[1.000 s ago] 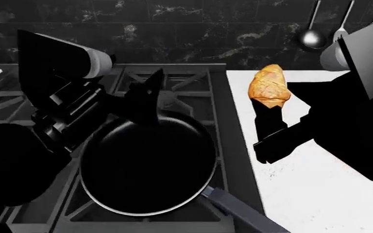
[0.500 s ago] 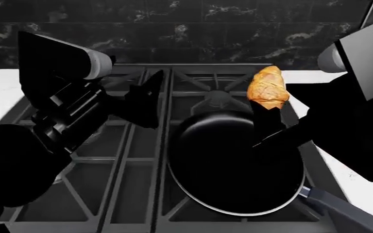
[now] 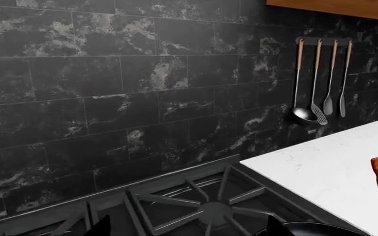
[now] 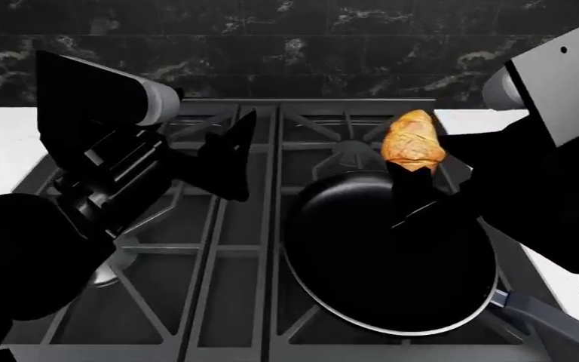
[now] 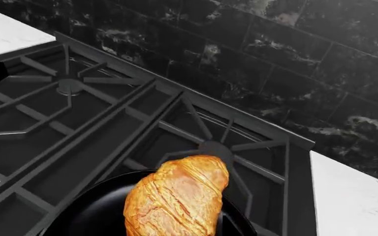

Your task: Pick the croissant and place it on the pan. Then turn on the stove to warm the croissant.

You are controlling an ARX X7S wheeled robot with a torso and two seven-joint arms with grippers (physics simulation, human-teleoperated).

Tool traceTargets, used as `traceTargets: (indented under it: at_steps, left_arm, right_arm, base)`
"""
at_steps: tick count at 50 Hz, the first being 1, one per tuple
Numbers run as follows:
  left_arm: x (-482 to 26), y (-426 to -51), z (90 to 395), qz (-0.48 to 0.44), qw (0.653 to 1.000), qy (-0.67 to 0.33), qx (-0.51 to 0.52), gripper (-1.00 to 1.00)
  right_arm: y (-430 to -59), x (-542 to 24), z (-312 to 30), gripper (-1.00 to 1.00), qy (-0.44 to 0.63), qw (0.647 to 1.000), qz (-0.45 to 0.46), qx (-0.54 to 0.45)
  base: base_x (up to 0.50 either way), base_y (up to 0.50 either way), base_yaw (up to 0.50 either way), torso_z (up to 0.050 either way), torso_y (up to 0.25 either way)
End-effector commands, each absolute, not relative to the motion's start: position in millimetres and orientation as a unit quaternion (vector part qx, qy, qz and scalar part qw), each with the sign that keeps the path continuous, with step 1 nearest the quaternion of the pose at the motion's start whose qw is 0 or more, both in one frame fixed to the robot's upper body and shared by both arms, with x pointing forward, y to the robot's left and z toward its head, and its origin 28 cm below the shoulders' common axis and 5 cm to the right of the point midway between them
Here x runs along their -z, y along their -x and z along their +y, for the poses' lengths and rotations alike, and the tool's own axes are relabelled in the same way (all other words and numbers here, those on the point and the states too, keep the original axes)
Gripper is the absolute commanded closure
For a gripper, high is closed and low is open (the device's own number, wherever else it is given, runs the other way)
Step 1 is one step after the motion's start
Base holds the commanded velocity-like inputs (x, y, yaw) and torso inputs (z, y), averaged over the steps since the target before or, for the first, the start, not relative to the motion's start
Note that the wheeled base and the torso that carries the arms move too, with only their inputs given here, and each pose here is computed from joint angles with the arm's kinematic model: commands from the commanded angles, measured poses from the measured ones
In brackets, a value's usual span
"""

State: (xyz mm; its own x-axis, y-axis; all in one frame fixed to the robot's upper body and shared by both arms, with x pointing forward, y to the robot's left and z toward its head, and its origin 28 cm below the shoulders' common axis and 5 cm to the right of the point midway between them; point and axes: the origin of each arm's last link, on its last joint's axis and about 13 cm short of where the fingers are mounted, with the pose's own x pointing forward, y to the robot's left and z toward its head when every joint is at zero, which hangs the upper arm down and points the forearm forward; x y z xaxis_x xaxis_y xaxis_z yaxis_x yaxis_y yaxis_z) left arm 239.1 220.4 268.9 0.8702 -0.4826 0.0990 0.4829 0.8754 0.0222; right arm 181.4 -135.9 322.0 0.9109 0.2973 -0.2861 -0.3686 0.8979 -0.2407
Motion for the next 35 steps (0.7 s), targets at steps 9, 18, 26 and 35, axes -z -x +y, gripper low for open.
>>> traceTargets:
  at_steps: [9, 18, 26, 35]
  left_arm:
    - [-268, -240, 220, -0.051, 0.967, 0.001, 0.25, -1.0]
    - [-271, -241, 222, -0.056, 0.967, 0.008, 0.25, -1.0]
    - [-268, -243, 221, -0.05, 0.966, 0.007, 0.253, -1.0]
    - [-267, -244, 221, -0.045, 0.967, 0.007, 0.251, -1.0]
  right_arm:
    - [-188, -345, -142, 1.0, 0.148, 0.948, 0.188, -0.21]
    - [-193, -350, -146, 1.0, 0.152, 0.944, 0.207, -0.206]
    - [-203, -345, -148, 1.0, 0.153, 0.936, 0.233, -0.213]
    - [-211, -328, -147, 1.0, 0.151, 0.927, 0.255, -0.227]
  base:
    - [0.0, 0.0, 0.0, 0.0, 0.0]
    - [0.0, 0.0, 0.0, 0.0, 0.0]
    - [0.0, 0.0, 0.0, 0.0, 0.0]
    - [0.0, 0.0, 0.0, 0.0, 0.0]
